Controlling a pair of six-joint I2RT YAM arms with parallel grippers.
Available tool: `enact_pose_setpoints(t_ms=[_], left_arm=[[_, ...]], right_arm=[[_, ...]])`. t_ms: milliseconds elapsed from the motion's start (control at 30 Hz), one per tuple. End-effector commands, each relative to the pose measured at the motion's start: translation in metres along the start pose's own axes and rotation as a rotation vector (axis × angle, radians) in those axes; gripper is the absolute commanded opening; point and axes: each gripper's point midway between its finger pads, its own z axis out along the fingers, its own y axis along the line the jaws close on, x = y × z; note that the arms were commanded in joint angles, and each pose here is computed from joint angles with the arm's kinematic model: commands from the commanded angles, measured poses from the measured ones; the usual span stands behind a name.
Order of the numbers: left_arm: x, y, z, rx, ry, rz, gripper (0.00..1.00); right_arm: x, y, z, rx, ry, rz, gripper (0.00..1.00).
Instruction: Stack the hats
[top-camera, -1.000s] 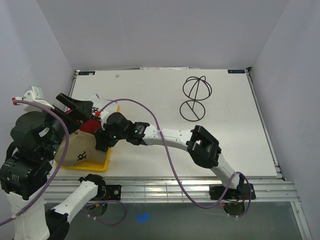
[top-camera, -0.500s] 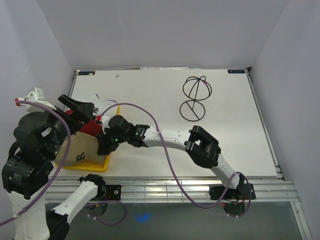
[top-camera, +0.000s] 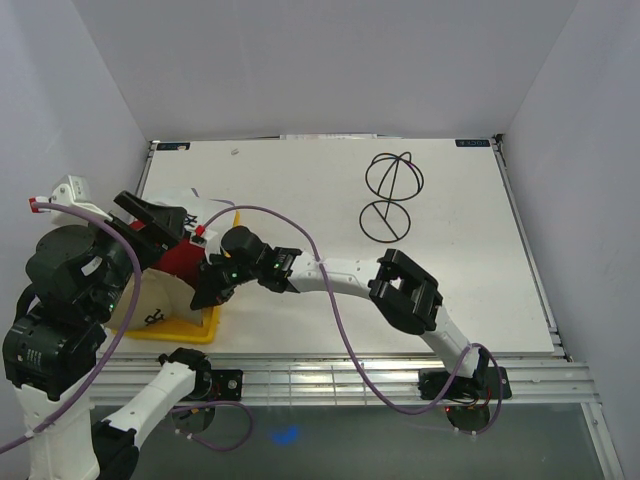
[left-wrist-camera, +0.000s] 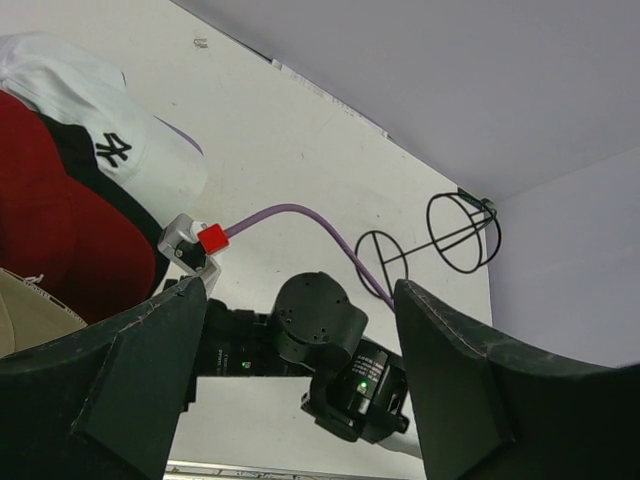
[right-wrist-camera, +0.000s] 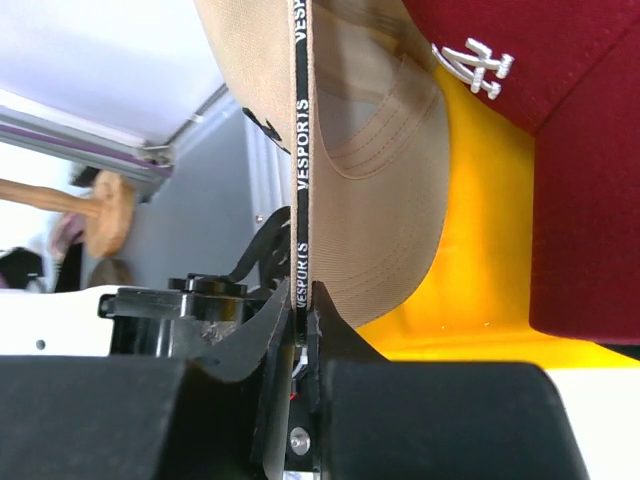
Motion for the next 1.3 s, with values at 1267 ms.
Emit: enact_pose_setpoints(t_ms=[1267], left_arm=[[-0.123,-0.121,0.022,0.324,-0.315,-0.033,0.85]], right_arm=[[-0.223,0.041,-0.237,-0.001,-0.652,0.204,0.08]])
